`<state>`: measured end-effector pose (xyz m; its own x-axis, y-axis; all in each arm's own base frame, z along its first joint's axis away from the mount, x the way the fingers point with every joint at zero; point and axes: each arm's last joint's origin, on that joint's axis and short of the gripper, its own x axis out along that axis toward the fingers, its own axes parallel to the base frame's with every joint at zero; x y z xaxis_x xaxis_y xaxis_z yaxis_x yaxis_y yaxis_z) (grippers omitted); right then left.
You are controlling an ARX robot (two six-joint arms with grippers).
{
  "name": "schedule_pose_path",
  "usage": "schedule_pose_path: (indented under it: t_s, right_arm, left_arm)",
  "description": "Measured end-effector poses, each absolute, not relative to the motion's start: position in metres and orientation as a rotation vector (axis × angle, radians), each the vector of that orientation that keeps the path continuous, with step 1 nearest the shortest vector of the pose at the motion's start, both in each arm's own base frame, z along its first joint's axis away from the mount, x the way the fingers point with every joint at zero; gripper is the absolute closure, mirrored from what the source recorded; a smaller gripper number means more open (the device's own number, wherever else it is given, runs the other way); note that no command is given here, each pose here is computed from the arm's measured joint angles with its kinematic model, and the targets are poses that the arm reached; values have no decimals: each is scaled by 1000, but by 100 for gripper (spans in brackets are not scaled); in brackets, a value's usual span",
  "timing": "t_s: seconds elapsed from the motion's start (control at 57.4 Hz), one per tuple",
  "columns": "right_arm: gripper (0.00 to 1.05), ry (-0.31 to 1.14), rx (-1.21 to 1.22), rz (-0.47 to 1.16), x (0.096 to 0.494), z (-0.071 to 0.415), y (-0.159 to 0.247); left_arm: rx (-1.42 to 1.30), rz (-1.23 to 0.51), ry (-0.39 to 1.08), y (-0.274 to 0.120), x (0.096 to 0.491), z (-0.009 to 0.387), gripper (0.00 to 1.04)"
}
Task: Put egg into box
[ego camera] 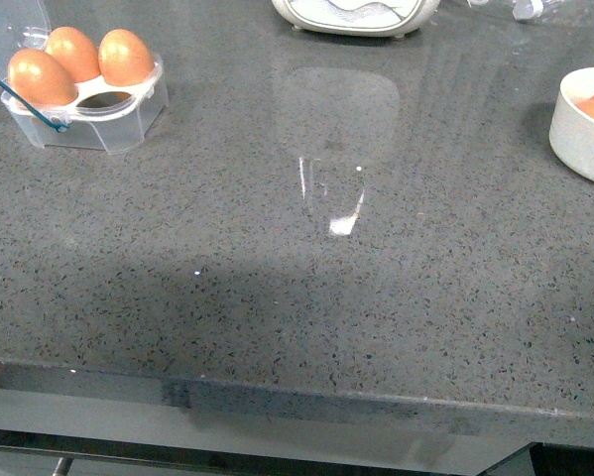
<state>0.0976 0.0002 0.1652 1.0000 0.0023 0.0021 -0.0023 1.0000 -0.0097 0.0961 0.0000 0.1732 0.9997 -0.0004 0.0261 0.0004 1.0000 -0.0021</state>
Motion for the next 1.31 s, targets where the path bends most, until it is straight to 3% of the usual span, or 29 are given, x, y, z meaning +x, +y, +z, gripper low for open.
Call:
schedule_pose_path:
  t_s: [1.201,1.306]
  right_arm:
    - [7,-2,-10,1,98,165,0]
    - [7,151,-94,-292,101,172,5]
  left_arm:
    - [-2,0,-26,0,96,173,7]
    - [-2,1,-26,0,96,173,7]
